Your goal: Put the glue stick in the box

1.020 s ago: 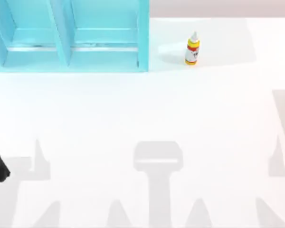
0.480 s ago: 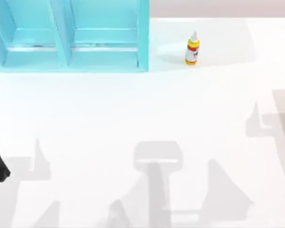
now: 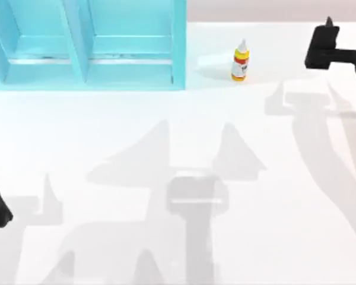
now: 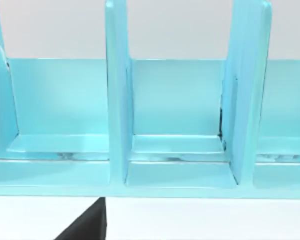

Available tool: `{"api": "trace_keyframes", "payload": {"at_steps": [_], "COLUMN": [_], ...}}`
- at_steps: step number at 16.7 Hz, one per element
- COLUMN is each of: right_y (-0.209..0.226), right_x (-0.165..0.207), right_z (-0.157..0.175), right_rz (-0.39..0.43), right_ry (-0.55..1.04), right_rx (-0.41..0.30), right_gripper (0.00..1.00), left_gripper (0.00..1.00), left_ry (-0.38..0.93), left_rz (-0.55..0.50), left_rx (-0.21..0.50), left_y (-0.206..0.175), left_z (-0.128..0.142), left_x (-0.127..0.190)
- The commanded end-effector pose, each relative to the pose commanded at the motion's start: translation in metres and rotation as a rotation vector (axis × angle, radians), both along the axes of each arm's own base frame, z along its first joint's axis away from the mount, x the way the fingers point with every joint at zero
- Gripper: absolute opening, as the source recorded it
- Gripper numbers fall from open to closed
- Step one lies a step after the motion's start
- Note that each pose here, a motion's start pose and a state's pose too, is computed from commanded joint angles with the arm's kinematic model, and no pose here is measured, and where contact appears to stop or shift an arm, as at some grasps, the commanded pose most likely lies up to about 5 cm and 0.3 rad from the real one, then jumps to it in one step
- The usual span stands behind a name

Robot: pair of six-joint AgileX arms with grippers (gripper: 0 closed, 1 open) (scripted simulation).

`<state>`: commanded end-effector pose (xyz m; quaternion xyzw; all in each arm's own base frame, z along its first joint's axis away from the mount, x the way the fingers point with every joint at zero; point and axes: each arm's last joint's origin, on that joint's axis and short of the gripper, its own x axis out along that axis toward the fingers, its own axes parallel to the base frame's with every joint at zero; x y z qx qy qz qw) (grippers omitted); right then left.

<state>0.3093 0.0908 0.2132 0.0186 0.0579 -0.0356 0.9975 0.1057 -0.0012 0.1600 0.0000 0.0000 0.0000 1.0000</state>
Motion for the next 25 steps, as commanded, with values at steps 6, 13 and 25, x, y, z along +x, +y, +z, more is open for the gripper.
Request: {"api": "trace_keyframes", "payload": {"at_steps": [6,13,25], "right_y": [0.066,0.119,0.127], "right_x": [0.062,0.071,0.089], "right_z": [-0.073,-0.162,-0.156], "right_rz": [0.003,0.057,0.065], "right_ry": [0.008,0.069,0.084], "right_rx": [0.003,-0.035,-0.048], "right_gripper": [1.00,1.00,1.00], "left_gripper": [1.00,1.00,1.00], "left_ry": [0.000,0.000,0.000], "left_rz": [0.000,0.000,0.000], "left_rx": [0.000,0.000,0.000], "left_y": [0.000,0.000,0.000], "left_z": [0.000,0.000,0.000], "left_x": [0.000,0.000,0.000]}}
